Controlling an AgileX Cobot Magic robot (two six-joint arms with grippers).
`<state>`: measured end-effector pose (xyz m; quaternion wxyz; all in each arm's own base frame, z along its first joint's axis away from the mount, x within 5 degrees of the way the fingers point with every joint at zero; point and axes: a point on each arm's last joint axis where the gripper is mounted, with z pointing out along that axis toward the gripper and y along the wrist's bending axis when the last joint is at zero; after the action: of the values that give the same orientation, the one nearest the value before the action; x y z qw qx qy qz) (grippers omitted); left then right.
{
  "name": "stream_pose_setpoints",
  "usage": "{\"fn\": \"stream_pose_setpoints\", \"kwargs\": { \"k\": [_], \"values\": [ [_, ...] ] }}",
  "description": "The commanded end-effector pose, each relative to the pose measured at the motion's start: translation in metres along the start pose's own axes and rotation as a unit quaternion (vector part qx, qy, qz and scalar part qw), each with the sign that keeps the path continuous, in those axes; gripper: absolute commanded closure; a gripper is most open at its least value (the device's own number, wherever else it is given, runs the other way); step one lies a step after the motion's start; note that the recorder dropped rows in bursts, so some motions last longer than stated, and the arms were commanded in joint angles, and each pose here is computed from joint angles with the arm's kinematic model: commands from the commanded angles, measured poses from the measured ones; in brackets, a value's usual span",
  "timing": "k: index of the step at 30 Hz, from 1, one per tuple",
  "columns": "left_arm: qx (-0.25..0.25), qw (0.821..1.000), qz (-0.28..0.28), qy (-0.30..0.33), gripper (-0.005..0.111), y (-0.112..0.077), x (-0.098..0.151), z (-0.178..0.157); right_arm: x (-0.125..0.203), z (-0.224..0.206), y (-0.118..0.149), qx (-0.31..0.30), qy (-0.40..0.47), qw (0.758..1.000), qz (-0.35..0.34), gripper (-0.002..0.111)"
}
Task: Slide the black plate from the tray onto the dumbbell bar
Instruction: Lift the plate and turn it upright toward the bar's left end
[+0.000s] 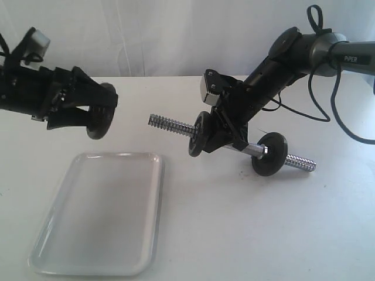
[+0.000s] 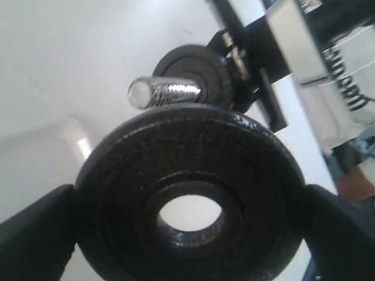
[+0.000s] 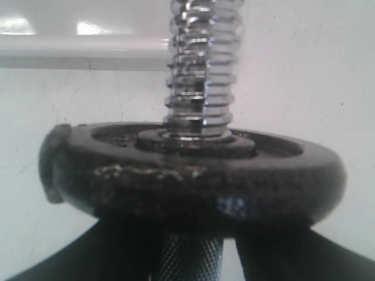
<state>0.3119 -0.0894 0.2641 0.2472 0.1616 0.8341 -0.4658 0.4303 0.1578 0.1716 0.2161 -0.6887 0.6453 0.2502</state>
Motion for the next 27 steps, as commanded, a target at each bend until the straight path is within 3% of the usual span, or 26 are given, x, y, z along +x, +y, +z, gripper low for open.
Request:
{"fn": "stream_pose_setpoints", "kwargs": {
  "k": [1,10,13,19,27],
  "values": [
    [0.097,0.993,-0.003,-0.061,0.107,0.003,-0.011,-0.015,-0.016,-0.019,0.001,0.012,-0.033,0.999,-0.004,0.108],
    [0.167,0.980,-0.015,-0.104,0.107,0.050,-0.008,-0.011,-0.016,-0.019,0.001,0.012,-0.033,0.999,-0.004,0.108],
    [0.172,0.975,-0.041,-0.136,0.107,0.067,-0.010,-0.006,-0.016,-0.019,0.001,0.012,-0.033,0.999,-0.005,0.108],
    [0.169,0.976,-0.055,-0.123,0.107,0.093,-0.007,0.008,-0.016,-0.019,0.001,0.012,-0.033,0.999,-0.006,0.108],
    [0.169,0.980,-0.053,-0.093,0.107,0.099,-0.010,0.016,-0.016,-0.019,0.001,0.012,-0.033,0.999,-0.012,0.108]
  ]
}}
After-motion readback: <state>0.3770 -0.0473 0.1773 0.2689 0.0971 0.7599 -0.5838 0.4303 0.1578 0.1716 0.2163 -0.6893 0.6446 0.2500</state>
